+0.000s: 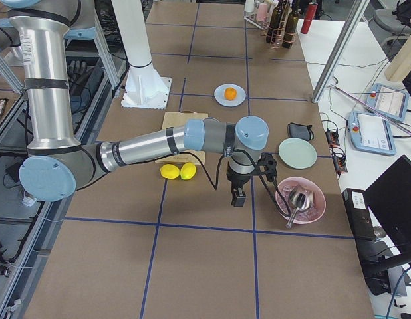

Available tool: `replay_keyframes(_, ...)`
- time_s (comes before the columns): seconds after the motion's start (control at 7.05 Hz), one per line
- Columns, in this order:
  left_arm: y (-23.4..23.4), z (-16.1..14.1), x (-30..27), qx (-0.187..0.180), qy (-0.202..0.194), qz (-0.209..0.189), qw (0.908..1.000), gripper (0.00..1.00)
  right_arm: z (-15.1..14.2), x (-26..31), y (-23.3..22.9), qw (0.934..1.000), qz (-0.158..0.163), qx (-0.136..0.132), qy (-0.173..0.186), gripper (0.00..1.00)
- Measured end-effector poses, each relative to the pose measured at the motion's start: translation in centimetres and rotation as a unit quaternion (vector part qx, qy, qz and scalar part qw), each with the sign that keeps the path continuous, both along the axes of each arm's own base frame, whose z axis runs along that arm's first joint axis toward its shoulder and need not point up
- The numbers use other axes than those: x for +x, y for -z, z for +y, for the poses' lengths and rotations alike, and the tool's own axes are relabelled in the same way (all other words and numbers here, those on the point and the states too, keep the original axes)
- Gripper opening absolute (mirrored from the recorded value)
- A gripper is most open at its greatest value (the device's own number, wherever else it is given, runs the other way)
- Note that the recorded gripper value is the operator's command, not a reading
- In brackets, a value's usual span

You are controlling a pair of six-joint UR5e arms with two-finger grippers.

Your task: Pick orange to plate

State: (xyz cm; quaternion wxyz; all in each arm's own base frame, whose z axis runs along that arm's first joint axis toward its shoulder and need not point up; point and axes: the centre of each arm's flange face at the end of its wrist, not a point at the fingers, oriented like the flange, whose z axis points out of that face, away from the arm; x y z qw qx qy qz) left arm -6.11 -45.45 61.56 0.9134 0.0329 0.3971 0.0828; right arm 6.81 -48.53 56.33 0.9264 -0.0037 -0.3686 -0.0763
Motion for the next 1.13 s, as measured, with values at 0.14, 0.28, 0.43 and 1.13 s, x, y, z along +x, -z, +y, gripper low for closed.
replay_keyframes(0.14,-0.4,0.5,0.5,-0.006,-0.006,0.002,1.0000,1.00,0.6,-0.1,-0.9,1.0000,-0.001,-0.007,0.003,1.00)
replay_keyframes(0.28,-0.2,0.2,0.7,0.003,-0.009,0.003,1.0000,1.00,0.8,-0.2,-1.3,0.9999,-0.003,-0.011,0.003,1.00)
replay_keyframes(0.43,0.6,-0.7,0.8,0.020,-0.010,0.004,0.9997,1.00,0.9,-0.3,-1.5,0.9999,-0.004,-0.014,0.003,1.00)
replay_keyframes(1.13,1.2,-1.7,0.8,0.026,-0.008,0.000,0.9996,1.00,0.7,-1.2,-1.1,0.9998,-0.012,-0.011,0.009,1.00)
